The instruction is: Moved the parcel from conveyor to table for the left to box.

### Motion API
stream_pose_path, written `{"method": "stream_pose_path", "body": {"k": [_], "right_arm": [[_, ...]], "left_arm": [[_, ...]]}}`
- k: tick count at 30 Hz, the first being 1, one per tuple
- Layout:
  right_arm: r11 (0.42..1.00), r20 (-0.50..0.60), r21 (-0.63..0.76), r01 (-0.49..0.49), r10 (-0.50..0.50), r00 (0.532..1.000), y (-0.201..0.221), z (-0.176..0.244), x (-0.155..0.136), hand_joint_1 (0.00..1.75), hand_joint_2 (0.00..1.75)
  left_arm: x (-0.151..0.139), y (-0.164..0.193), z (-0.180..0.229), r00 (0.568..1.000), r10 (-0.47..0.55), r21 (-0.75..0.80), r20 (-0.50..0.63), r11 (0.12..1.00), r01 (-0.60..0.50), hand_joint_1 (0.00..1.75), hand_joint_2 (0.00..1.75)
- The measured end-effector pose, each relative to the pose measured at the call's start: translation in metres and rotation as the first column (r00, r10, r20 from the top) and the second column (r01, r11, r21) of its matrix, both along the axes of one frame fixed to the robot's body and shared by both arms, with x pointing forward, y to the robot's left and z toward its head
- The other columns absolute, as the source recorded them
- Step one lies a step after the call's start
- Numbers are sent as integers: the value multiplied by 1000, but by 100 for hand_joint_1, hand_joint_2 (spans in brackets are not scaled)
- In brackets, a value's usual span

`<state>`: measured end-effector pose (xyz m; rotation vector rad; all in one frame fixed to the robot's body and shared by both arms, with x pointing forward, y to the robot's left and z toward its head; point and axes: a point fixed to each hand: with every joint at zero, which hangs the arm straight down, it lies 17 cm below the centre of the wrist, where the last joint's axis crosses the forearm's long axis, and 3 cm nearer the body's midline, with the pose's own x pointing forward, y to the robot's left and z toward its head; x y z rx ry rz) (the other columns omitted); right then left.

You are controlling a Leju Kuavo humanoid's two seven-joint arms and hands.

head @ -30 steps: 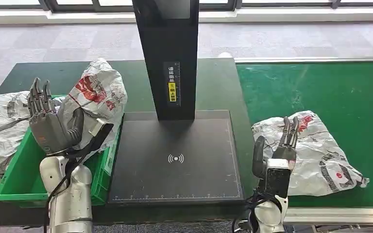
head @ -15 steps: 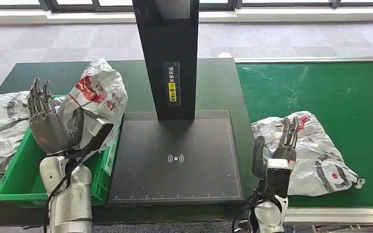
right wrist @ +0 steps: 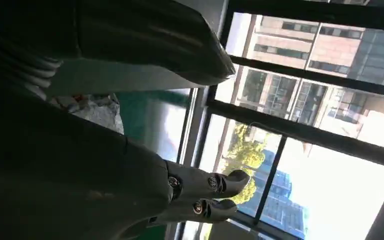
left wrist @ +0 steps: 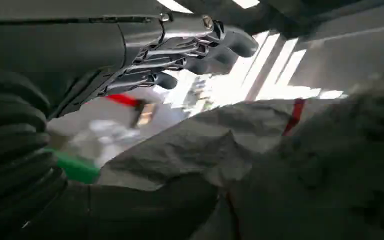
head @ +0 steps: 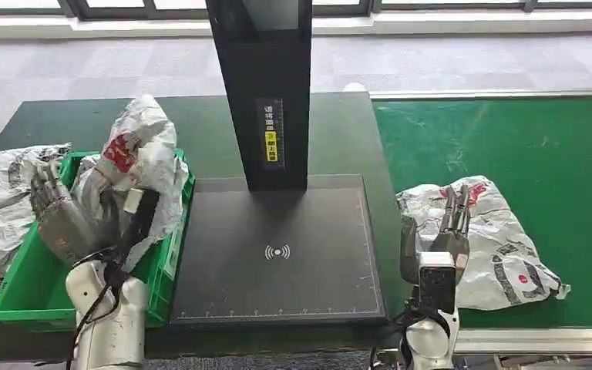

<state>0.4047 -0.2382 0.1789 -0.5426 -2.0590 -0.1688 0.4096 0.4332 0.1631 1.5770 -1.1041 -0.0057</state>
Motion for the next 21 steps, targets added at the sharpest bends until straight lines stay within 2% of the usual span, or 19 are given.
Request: {"method": "stream_pose_path", "body": {"k": [1,2,6,17,21], "right_arm": [[1000,-4,0,4,-4,1000,-3,-1,0,0,0],[1000,-7,1,7,-7,1000,-3,-2,0,0,0],[1000,-17,2,3,-2,1000,-2,-5,1,0,0],[1000,-30,-3,3,-3,1000,-5,-10,1,0,0],[1000,-31,-3,4,-5,1000,-5,-11,1,0,0]], "left_arm": [[-9,9,-11,998,54,-37,-20,998,-55,0,175],[-12,12,-13,998,62,-37,-27,997,-63,0,175],[-3,-2,-9,998,-46,51,-34,998,47,0,175],[-5,-7,4,997,-82,92,-8,992,83,0,175],[-1,-16,14,988,-151,129,26,981,146,0,175]]}}
